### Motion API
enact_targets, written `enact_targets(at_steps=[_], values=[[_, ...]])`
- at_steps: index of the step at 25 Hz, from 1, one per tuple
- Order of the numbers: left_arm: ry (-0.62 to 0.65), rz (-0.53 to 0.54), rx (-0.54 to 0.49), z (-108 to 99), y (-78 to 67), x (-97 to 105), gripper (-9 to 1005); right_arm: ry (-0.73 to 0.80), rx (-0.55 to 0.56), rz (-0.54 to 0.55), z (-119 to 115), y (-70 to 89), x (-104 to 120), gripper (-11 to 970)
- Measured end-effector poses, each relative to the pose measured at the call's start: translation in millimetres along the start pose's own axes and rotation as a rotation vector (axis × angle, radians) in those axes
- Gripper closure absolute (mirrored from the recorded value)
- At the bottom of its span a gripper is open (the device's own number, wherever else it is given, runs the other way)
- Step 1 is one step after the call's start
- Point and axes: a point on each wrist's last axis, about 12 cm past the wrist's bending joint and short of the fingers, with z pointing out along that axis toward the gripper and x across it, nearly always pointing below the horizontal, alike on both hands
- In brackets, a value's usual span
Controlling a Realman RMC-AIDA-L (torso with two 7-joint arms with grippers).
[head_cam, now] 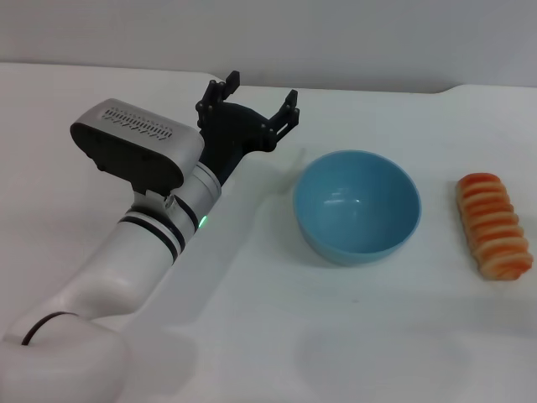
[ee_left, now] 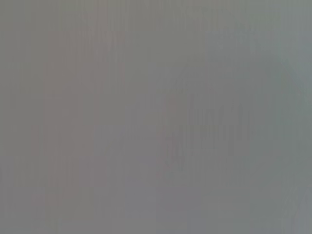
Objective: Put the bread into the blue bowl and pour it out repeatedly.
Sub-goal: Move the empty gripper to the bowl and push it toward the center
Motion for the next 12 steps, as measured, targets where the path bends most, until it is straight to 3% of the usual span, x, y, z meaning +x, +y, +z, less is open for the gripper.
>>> enact_targets(at_steps=[12], values=[[-0.012, -0.016, -0.006, 5.7, 0.5, -6.5, 130, -0.011, 0.01, 0.002, 2.1, -2.7, -2.4, 370]])
